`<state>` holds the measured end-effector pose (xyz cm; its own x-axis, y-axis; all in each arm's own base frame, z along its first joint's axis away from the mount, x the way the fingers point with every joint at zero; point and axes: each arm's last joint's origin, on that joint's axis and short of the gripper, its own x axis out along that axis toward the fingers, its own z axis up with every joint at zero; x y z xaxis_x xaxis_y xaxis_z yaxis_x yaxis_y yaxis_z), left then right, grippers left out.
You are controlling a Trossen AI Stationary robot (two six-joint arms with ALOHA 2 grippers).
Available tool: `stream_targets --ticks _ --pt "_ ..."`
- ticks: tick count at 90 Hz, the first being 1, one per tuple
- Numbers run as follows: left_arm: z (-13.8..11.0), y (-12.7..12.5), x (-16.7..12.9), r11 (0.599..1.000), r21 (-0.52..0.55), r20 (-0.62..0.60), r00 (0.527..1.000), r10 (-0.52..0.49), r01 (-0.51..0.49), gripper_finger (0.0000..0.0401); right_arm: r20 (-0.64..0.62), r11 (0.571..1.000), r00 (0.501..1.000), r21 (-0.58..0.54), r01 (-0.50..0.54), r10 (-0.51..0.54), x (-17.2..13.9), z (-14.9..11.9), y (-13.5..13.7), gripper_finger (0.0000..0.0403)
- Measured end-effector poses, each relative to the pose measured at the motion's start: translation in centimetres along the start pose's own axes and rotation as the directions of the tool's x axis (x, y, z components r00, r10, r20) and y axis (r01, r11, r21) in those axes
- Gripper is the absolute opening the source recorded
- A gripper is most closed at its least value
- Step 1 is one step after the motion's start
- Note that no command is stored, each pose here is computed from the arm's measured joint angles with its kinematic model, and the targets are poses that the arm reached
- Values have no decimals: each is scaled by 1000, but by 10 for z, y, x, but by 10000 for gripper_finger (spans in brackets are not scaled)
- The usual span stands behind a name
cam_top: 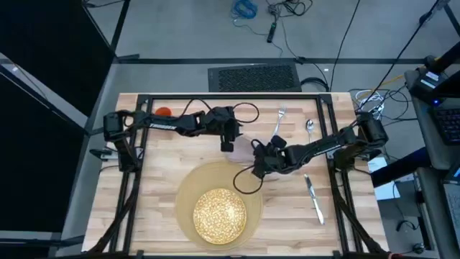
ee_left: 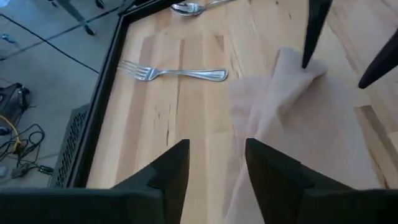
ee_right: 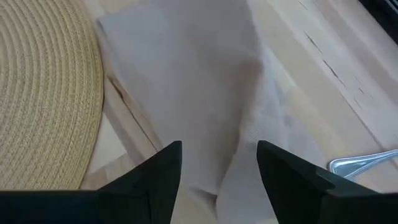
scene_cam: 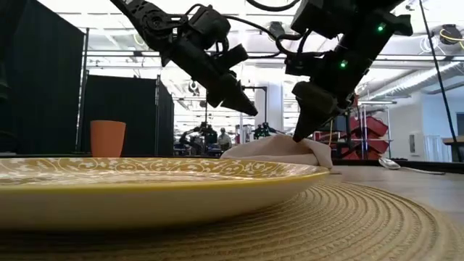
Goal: Set table place
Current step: Fold the light orange napkin on the table
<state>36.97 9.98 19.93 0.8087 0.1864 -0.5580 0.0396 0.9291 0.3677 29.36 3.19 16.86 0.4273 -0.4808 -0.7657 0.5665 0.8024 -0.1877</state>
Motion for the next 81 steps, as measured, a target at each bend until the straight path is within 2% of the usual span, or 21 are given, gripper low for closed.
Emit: stream_targets --ticks 20,35,56,81 --pt "-21 -8 21 997 -13 -84 993 -83 82 146 -2 1000 1000 1 -4 4 0 0 0 194" --pt "-26 -10 36 995 -14 -108 990 -96 95 146 -1 1000 1000 1 -4 4 0 0 0 194" --pt "-28 -11 39 994 -16 -126 986 -106 105 146 -4 1000 1000 -1 -3 3 0 0 0 194" --pt "-37 -16 37 988 -7 -213 965 -154 156 146 -5 1000 1000 -2 -2 2 0 0 0 194"
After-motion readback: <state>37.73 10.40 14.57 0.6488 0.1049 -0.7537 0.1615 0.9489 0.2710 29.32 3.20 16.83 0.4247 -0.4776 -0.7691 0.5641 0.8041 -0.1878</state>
